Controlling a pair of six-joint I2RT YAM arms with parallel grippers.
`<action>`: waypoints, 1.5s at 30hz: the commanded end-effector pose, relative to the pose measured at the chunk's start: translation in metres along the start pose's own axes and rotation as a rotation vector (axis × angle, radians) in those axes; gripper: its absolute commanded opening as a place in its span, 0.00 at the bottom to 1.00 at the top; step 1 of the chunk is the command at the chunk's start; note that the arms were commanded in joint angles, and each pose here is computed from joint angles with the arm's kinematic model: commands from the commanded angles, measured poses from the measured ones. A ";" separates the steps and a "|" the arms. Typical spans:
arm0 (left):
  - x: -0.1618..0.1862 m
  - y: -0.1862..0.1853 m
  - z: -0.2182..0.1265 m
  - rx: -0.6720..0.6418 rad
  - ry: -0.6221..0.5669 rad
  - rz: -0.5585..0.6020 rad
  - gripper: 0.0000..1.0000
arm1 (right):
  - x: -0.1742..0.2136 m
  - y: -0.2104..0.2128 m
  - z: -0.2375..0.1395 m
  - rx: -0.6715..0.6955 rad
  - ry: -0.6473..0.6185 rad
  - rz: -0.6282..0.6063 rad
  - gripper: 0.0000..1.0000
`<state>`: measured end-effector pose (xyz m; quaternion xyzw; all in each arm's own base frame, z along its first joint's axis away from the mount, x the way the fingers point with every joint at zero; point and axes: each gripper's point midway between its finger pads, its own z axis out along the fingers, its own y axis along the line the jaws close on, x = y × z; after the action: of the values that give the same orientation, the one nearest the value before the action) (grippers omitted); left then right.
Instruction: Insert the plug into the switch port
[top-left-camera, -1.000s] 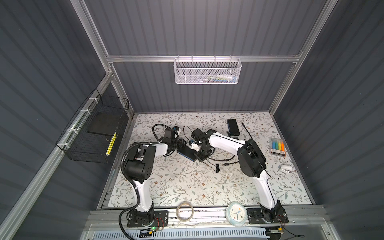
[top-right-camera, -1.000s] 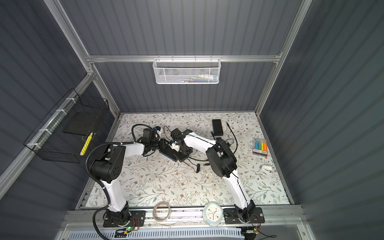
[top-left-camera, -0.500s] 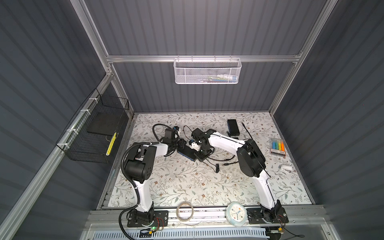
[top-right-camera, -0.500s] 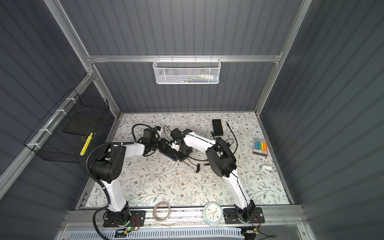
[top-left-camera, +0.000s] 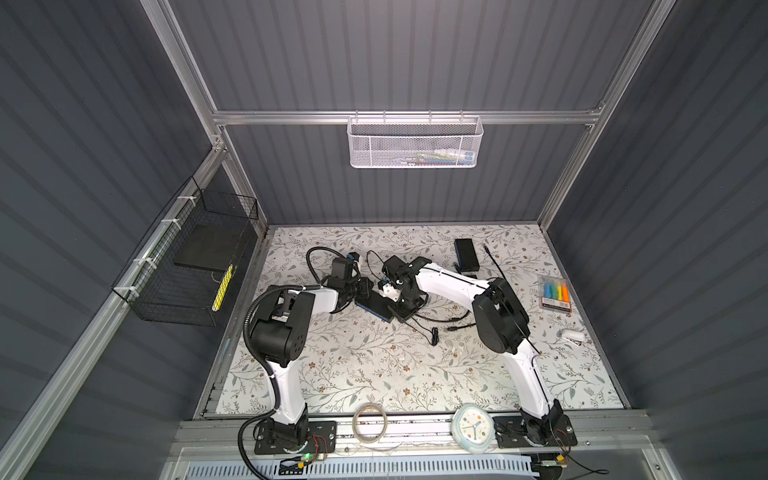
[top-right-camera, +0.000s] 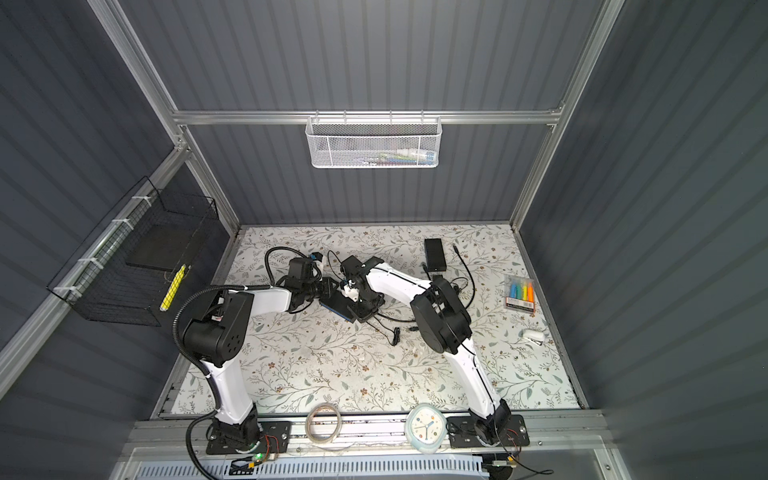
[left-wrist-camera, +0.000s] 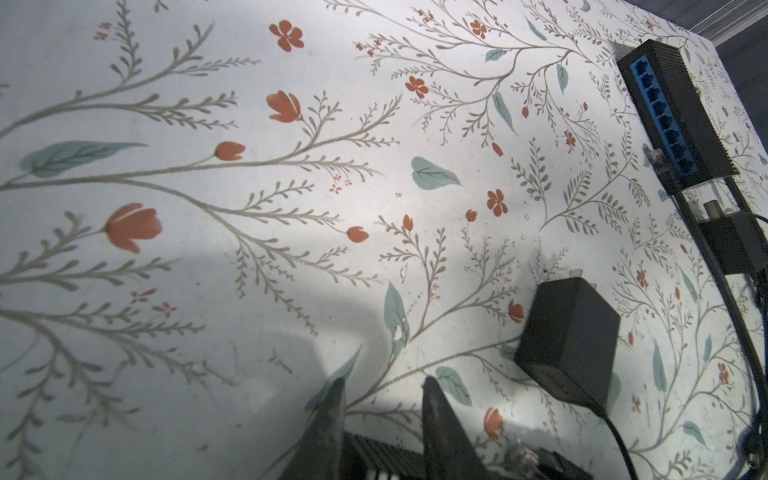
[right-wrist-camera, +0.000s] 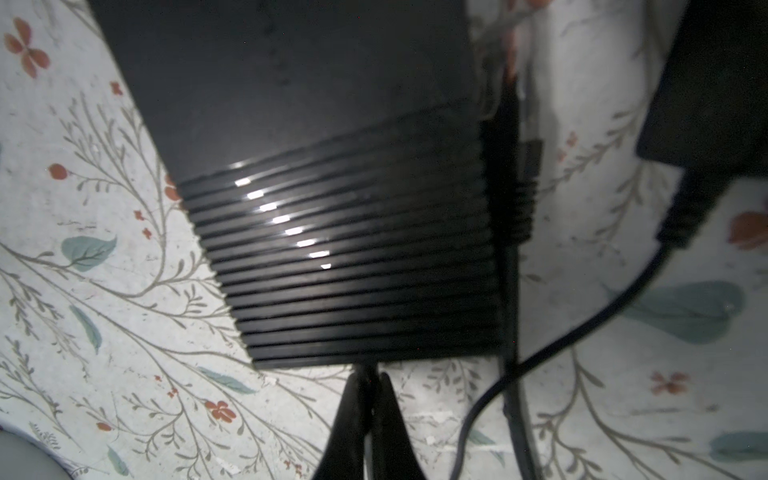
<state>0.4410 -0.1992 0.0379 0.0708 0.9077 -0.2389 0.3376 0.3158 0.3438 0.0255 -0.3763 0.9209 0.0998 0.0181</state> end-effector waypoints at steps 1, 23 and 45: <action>0.101 -0.044 0.010 0.138 0.311 -0.050 0.31 | -0.097 0.019 -0.031 -0.050 -0.370 -0.077 0.00; 0.097 -0.029 0.007 0.081 0.300 -0.067 0.31 | -0.075 0.017 -0.019 -0.039 -0.331 -0.095 0.04; -0.033 0.044 -0.095 -0.245 -0.027 -0.142 0.45 | 0.058 -0.034 -0.084 0.121 -0.340 0.037 0.37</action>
<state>0.4235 -0.1169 0.0792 -0.0388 0.9306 -0.1628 0.3255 0.2996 0.2788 0.0924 -0.3506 0.9102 0.1198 0.1852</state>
